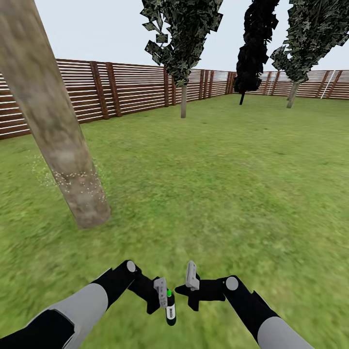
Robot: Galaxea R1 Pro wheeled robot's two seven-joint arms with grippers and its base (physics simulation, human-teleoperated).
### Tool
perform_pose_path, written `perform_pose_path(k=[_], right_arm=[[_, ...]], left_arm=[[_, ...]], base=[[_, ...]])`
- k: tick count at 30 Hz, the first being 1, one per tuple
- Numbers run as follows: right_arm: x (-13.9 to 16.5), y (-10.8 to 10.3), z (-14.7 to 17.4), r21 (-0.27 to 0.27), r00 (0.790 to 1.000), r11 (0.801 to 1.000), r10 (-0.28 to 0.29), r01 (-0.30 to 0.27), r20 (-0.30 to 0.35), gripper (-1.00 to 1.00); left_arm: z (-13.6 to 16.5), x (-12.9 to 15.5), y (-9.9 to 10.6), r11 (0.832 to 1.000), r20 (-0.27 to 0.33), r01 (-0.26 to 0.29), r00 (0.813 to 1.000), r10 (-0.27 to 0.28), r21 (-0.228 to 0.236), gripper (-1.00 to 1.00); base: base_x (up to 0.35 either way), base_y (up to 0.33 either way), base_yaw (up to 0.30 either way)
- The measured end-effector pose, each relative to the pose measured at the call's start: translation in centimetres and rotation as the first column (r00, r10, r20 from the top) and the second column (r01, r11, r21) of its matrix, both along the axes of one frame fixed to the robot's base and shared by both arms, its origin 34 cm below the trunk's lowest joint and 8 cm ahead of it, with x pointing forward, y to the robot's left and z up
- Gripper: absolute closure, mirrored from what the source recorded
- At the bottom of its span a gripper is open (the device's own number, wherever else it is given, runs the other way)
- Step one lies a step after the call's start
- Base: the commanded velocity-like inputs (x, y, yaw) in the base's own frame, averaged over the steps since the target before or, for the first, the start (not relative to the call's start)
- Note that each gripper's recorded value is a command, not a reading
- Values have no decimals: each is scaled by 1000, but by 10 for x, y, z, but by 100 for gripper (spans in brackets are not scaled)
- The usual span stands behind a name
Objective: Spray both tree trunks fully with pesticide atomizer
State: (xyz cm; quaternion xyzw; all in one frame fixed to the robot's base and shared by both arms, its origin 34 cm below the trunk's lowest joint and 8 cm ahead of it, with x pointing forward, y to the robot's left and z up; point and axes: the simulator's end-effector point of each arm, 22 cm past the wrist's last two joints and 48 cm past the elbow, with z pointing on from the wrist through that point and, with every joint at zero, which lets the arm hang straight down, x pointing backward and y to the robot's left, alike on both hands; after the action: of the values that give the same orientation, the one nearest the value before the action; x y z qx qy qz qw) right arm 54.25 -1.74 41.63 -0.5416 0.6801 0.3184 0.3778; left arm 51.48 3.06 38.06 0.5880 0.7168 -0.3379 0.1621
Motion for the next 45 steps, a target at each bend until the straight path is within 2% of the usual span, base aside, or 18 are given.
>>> perform_pose_path(k=[18, 24, 25, 28, 29, 31, 32, 33, 34, 37, 38, 39, 40, 41, 42, 43, 44, 45], right_arm=[[-1, -2, -2, -5, 1000, 1000, -2, 2, -3, 100], [0, -2, -2, -4, 1000, 1000, -2, 2, -3, 100], [0, -2, -2, -4, 1000, 1000, -2, 2, -3, 100], [0, -2, -1, -3, 1000, 1000, -2, 2, -2, 100], [0, -1, -1, -2, 1000, 1000, -2, 2, -2, 100], [0, -1, -1, -2, 1000, 1000, -1, 1, -2, 100], [0, -1, -1, -3, 1000, 1000, -1, 1, -2, 100], [-1, -1, -1, -3, 1000, 1000, -1, 1, -2, 100], [-1, -1, -1, -3, 1000, 1000, 0, 0, -3, -100], [-1, -5, -3, -9, 1000, 1000, -3, 3, -4, -100], [-1, -16, -14, -29, 999, 999, -31, 31, -20, -100], [1, -45, -40, -89, 992, 989, -121, 117, -37, -100], [3, -74, -62, -145, 978, 969, -206, 198, -40, -100], [0, -118, -93, -233, 944, 922, -327, 311, -35, -100], [-11, -156, -121, -315, 904, 860, -428, 400, -20, -100], [-14, -188, -137, -364, 846, 782, -531, 506, 34, -100], [-9, -216, -143, -374, 758, 681, -645, 630, 103, -100], [-7, -242, -144, -358, 648, 567, -745, 741, 161, -100]], left_arm=[[5, 1, -10, 1000, 2, -3, 1000, 3, -23, 100], [1, 1, -5, 1000, 2, -6, 1000, 6, -8, 100], [-3, -1, 3, 1000, -2, -7, 1000, 7, 8, 100], [-18, 4, 55, 996, -5, -41, 999, 41, 83, 100], [-24, 3, 77, 992, -9, -50, 999, 52, 115, 100], [-40, -4, 144, 975, -19, -79, 996, 85, 208, 100], [-42, -4, 158, 970, -18, -88, 995, 95, 226, 100], [-44, -4, 182, 961, -16, -104, 994, 112, 257, 100], [-49, -12, 205, 951, -25, -105, 993, 117, 290, 100], [-60, -29, 244, 931, -35, -144, 986, 165, 335, 100], [-65, -10, 259, 904, 56, -227, 974, 222, 362, 100], [-70, 17, 271, 863, 173, -347, 937, 304, 367, 100], [-73, 30, 280, 823, 232, -439, 897, 377, 360, 100], [-78, 39, 295, 741, 273, -587, 809, 521, 326, 100], [-83, 42, 310, 641, 296, -708, 706, 644, 296, 100], [-90, 38, 328, 531, 329, -800, 600, 730, 280, 100], [-97, 32, 351, 406, 385, -873, 485, 785, 270, 100], [-104, 18, 375, 267, 447, -927, 363, 818, 264, 100]], base=[[0, 0, 0], [0, 0, 0], [0, 0, 0], [0, 0, 0], [0, 0, 0], [0, 0, 0], [0, 0, 0], [0, 0, 0], [0, 0, 0], [0, 0, 0], [0, 0, 0], [0, 0, 0], [0, 0, 0], [0, 0, 0], [0, 0, 0], [0, 0, 0], [0, 0, 0], [0, 0, 0]])
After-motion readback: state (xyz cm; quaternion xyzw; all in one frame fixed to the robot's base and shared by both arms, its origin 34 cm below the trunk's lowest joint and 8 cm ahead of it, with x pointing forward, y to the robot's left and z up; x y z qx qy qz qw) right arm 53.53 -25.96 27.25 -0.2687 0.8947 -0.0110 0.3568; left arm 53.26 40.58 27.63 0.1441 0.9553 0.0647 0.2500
